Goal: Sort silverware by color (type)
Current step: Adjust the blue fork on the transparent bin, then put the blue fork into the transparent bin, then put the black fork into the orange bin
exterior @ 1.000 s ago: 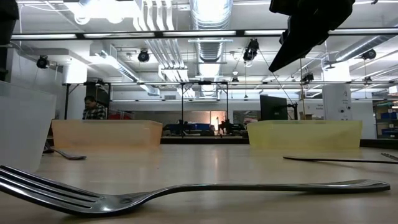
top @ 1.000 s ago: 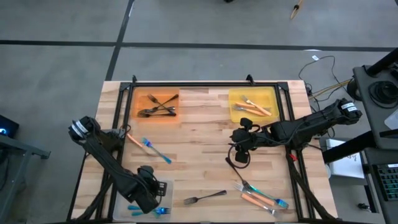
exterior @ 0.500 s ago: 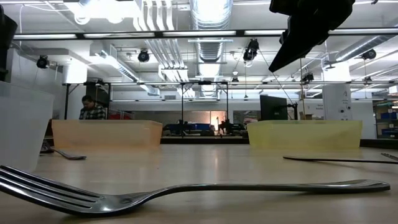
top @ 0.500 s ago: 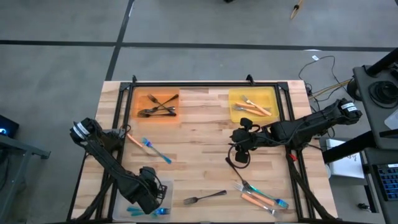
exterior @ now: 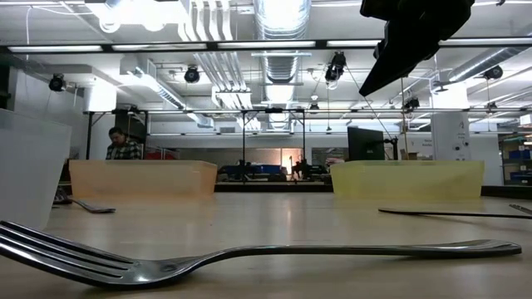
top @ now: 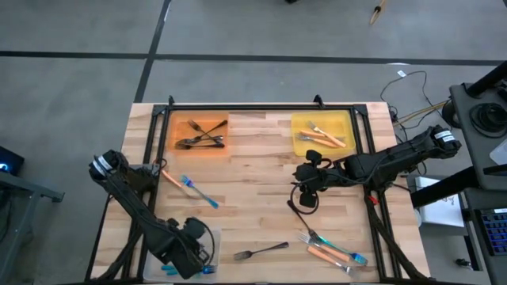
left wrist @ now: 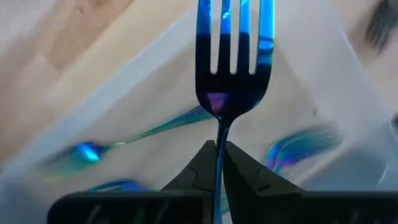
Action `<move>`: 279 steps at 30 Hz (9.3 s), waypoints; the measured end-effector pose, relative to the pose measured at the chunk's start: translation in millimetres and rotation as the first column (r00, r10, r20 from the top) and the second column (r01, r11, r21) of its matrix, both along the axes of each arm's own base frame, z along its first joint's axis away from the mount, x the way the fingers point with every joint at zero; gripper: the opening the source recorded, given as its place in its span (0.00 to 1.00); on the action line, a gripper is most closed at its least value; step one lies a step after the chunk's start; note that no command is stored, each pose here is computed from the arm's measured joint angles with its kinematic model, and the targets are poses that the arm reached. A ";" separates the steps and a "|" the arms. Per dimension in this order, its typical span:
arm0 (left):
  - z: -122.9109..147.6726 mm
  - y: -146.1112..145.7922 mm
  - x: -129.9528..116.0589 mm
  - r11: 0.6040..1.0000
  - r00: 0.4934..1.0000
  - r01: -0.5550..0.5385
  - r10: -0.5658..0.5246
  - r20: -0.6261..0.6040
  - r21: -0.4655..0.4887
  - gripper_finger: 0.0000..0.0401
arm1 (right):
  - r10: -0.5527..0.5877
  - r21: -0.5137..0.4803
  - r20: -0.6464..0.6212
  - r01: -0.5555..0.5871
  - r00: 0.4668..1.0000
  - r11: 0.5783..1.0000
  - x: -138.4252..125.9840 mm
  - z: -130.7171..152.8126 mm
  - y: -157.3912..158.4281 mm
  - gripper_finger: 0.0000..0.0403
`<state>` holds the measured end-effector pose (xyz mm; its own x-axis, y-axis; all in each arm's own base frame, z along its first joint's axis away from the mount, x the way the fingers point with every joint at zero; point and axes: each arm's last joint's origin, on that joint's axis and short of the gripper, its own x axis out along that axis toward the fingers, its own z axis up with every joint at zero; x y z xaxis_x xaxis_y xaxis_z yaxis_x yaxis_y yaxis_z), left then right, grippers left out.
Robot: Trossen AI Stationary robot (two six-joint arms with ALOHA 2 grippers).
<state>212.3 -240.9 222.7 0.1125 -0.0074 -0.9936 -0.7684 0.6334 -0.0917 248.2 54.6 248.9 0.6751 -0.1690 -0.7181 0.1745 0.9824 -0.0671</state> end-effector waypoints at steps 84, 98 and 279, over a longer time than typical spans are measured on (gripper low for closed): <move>-54.0 192.4 -11.8 0.514 0.533 0.844 -0.835 -0.134 0.151 0.35 | 0.000 0.000 0.000 0.000 1.000 1.000 0.0 0.0 0.0 0.34; -81.1 199.4 3.4 0.451 0.455 0.890 -0.868 -0.200 0.067 0.35 | 0.000 0.000 0.000 0.000 1.000 1.000 0.0 0.0 0.0 0.34; -83.4 6.3 235.0 0.671 0.673 0.739 -0.738 -0.046 0.054 0.02 | 0.000 0.001 0.005 0.000 1.000 1.000 0.4 0.3 0.1 0.34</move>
<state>447.4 -234.6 139.3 0.0790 -0.0181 -0.9967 -0.0482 0.9986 -0.0219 248.6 54.8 249.3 0.6791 -0.1679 -0.7146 0.1747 0.9825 -0.0648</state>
